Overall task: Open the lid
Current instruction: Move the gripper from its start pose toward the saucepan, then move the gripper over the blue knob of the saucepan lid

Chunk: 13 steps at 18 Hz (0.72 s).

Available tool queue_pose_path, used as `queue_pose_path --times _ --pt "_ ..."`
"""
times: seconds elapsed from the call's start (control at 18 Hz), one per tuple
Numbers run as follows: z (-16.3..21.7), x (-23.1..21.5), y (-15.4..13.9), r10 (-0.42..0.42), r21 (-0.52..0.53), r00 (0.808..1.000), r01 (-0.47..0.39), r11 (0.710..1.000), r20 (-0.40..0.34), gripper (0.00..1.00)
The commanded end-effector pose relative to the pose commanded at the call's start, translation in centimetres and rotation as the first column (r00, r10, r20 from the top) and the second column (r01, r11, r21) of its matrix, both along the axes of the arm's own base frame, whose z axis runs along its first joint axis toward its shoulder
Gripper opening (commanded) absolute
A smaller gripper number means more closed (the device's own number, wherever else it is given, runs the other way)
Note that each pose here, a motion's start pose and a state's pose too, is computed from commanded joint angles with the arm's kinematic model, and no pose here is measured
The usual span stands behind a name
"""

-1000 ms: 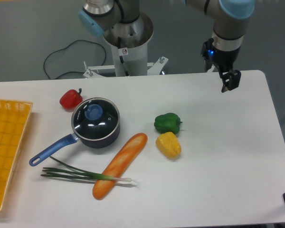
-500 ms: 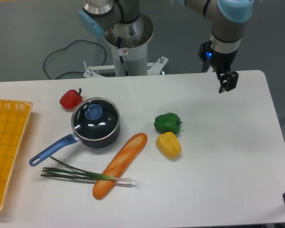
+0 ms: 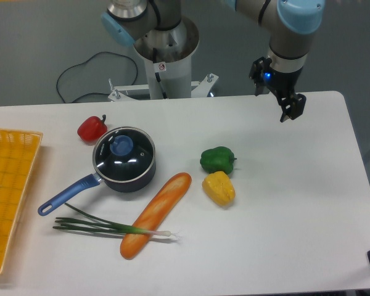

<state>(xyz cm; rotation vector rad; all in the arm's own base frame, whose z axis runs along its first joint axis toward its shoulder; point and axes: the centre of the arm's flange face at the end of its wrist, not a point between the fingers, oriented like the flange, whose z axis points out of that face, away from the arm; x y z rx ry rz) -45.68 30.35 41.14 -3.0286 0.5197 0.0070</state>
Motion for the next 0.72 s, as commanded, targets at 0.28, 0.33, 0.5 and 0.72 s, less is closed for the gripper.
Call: queue_pose_path --times 0.28,0.33,0.5,0.72 --pt "-0.6 0.2 0.2 0.040 0.011 0.999 -0.040 0.999 0.017 1.00" --pt "-0.4 0.1 0.2 0.040 0.008 0.999 -0.040 0.999 0.013 1.00" --pt "-0.9 0.4 0.9 0.031 0.002 0.999 -0.031 1.000 0.022 1.00" --pt "-2.1 0.7 2.1 0.008 -0.016 0.999 -0.008 1.000 0.039 1.00"
